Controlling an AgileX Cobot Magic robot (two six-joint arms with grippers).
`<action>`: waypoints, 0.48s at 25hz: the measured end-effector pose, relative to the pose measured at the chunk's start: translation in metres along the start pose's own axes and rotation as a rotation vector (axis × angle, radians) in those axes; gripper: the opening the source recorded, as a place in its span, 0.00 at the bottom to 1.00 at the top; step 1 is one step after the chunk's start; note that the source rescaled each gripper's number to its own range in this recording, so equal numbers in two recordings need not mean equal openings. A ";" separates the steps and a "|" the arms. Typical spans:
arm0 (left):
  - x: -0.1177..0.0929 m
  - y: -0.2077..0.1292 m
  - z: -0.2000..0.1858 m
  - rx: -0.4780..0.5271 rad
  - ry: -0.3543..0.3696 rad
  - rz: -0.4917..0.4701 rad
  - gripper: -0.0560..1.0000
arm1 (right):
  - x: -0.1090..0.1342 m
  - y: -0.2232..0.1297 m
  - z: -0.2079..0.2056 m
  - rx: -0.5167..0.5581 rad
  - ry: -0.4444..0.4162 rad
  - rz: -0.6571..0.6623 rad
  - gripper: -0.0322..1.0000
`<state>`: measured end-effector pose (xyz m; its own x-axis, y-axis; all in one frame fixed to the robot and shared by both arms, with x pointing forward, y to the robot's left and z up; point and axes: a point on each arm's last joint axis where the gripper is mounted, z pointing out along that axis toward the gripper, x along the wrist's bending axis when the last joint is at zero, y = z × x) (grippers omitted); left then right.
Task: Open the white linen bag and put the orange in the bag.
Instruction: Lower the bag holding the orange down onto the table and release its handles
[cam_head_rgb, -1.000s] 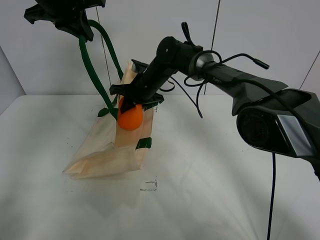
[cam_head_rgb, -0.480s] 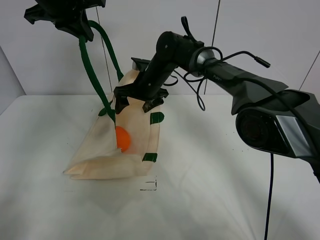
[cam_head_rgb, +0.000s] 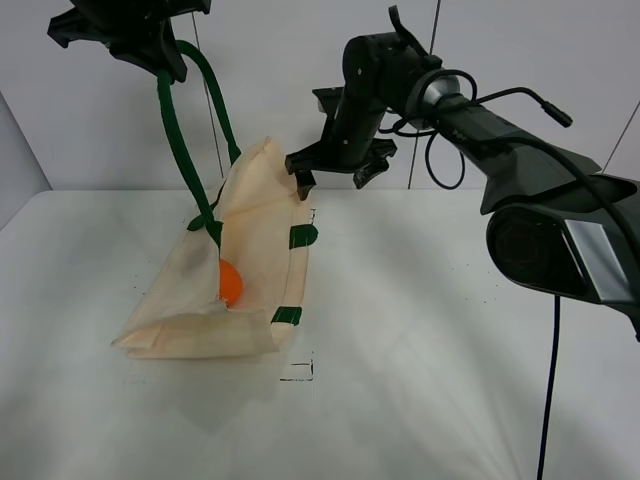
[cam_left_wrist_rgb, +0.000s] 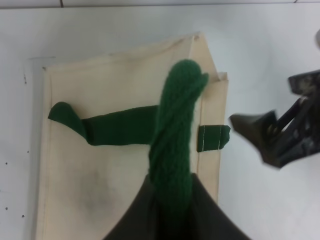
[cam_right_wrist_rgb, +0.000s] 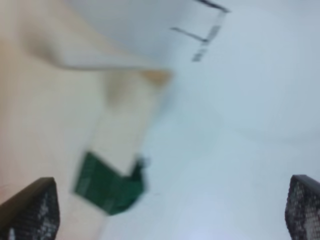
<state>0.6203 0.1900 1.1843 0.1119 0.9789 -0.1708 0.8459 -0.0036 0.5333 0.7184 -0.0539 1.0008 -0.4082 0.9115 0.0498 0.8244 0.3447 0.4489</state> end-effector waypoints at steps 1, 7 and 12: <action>0.000 0.000 0.000 0.000 0.000 0.000 0.05 | -0.011 0.001 0.000 -0.002 -0.025 0.009 1.00; 0.000 0.000 0.000 0.000 0.000 0.000 0.05 | -0.094 -0.001 -0.006 -0.006 -0.136 0.123 1.00; 0.000 0.000 0.000 0.000 0.000 0.000 0.05 | -0.163 -0.011 -0.015 -0.008 -0.196 0.239 1.00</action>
<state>0.6203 0.1900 1.1843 0.1119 0.9789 -0.1708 0.8459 -0.0036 0.5333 0.7701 -0.2092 1.0008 -0.1192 0.9927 -0.0180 0.8844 0.1144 0.4525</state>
